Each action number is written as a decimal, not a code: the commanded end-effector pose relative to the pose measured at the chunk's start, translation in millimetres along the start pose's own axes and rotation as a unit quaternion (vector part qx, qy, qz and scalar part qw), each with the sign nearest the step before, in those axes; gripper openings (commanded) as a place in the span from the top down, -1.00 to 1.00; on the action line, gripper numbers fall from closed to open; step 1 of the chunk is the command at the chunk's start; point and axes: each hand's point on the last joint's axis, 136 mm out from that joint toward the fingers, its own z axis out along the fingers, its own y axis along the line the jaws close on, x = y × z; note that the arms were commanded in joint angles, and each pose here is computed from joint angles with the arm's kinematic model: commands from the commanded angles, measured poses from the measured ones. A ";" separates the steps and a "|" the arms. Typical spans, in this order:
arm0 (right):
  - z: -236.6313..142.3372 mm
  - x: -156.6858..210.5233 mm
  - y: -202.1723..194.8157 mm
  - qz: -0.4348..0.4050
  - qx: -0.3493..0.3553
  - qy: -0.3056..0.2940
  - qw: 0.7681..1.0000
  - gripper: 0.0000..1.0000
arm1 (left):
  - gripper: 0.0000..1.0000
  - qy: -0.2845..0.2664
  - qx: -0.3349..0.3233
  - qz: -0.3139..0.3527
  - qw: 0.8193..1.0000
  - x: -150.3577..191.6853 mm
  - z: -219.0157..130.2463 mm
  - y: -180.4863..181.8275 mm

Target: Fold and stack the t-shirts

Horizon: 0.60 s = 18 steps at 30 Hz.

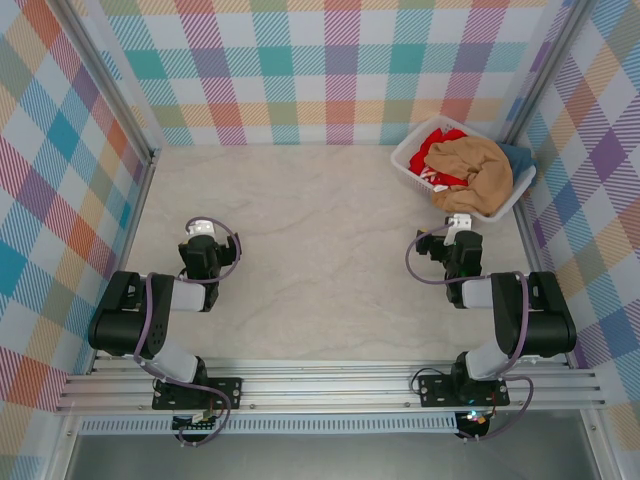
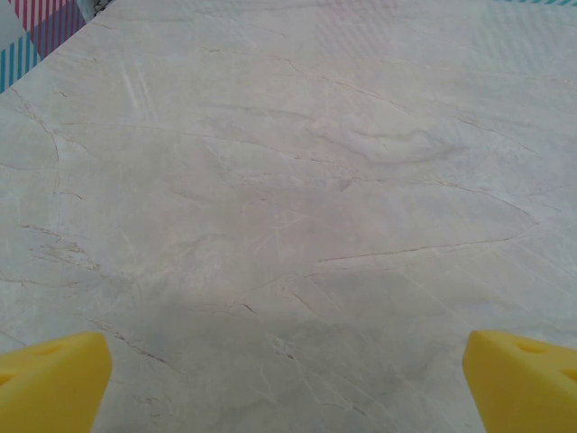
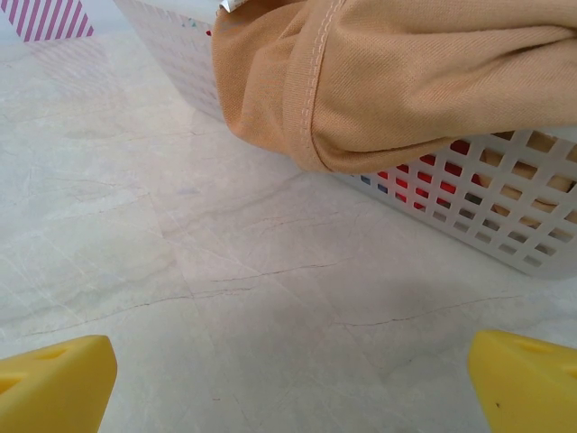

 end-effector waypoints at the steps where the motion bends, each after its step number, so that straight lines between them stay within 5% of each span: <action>1: 2.1 -14.9 1.0 -0.002 -0.006 -0.023 1.000 -0.99 | -1.00 -0.019 0.008 0.000 1.000 -11.1 -0.1 -4.8; 7: -30.9 -60.0 -0.5 -0.011 0.046 -0.025 0.999 -0.99 | -1.00 -0.055 -0.019 0.013 0.998 -61.5 -34.8 -5.3; 9: -47.3 -97.9 -7.0 0.071 0.074 -0.012 0.995 -0.99 | -1.00 -0.132 -0.004 -0.002 0.991 -106.7 -62.0 -13.3; 11: -66.6 -122.3 -11.6 0.155 0.093 0.049 0.982 -0.99 | -1.00 -0.165 -0.011 -0.085 0.983 -152.5 -83.0 -8.3; 14: -68.4 -159.7 -21.8 0.228 0.086 0.050 0.969 -0.99 | -1.00 -0.030 -0.124 -0.239 0.963 -154.6 -100.6 32.8; 18: -42.7 -170.3 -40.2 0.277 0.118 0.131 0.945 -0.68 | -1.00 0.074 0.003 -0.270 0.960 -168.9 -72.0 -19.0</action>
